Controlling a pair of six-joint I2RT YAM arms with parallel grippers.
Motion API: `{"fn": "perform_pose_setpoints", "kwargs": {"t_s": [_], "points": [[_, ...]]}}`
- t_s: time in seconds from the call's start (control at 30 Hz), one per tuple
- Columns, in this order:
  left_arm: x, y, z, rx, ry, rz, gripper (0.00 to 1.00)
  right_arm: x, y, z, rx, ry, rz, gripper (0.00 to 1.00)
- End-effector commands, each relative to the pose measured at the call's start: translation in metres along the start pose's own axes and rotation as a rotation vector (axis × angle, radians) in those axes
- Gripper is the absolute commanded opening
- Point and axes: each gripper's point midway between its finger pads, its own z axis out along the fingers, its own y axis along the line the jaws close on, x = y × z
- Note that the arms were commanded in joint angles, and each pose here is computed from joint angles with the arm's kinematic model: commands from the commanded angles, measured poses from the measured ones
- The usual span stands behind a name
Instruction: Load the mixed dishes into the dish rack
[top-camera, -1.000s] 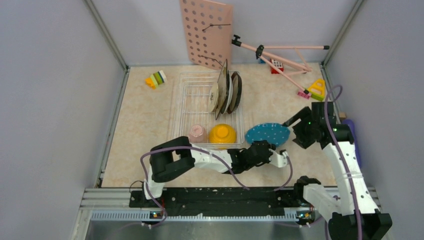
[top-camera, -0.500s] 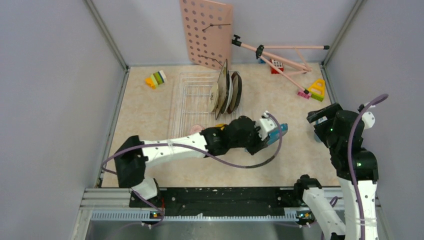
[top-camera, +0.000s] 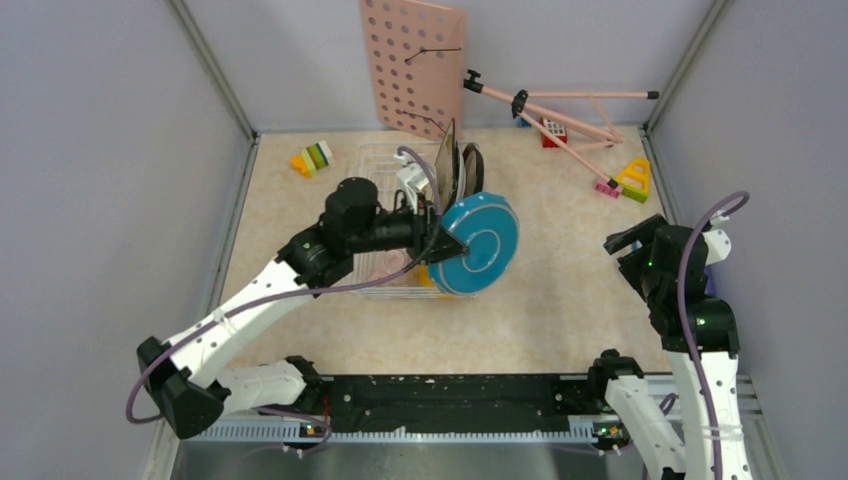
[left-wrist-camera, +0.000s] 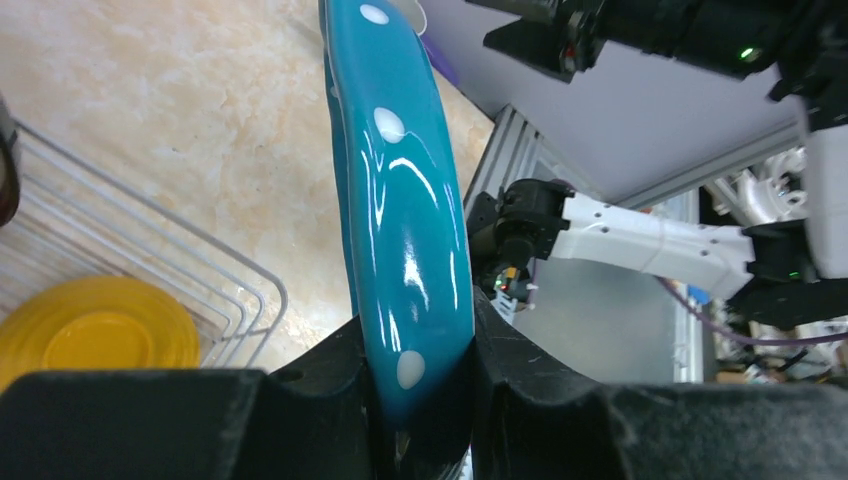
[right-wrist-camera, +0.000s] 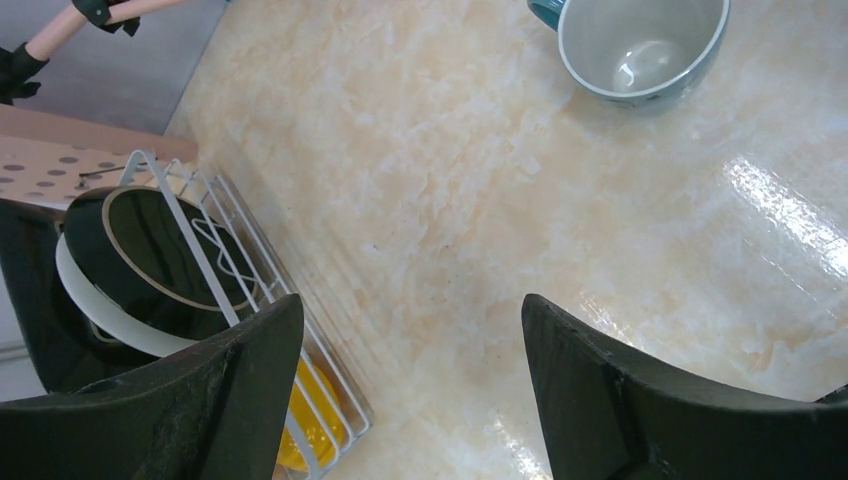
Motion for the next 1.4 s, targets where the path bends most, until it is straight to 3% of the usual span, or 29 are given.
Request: {"fn": "perform_pose_setpoints", "kwargs": {"t_s": [0.0, 0.33, 0.5, 0.8, 1.07, 1.37], "points": [[-0.052, -0.045, -0.05, 0.134, -0.165, -0.019, 0.0, -0.002, 0.004, 0.002, -0.037, -0.026, -0.009, 0.79], [-0.117, 0.031, -0.115, -0.419, -0.467, -0.065, 0.0, 0.014, 0.005, 0.016, -0.064, 0.016, -0.014, 0.78], [-0.133, 0.076, -0.132, -0.623, -0.538, -0.093, 0.0, 0.034, 0.016, 0.029, -0.172, 0.069, -0.099, 0.78], [-0.158, 0.128, -0.126, -0.726, -0.555, -0.108, 0.0, 0.075, 0.038, 0.047, -0.464, 0.098, -0.209, 0.81], [-0.177, 0.163, -0.115, -0.777, -0.567, -0.116, 0.0, 0.084, 0.041, 0.057, -0.501, 0.109, -0.222, 0.81], [-0.192, 0.192, -0.084, -0.722, -0.521, -0.134, 0.0, 0.082, 0.047, 0.055, -0.529, 0.108, -0.26, 0.81]]}}
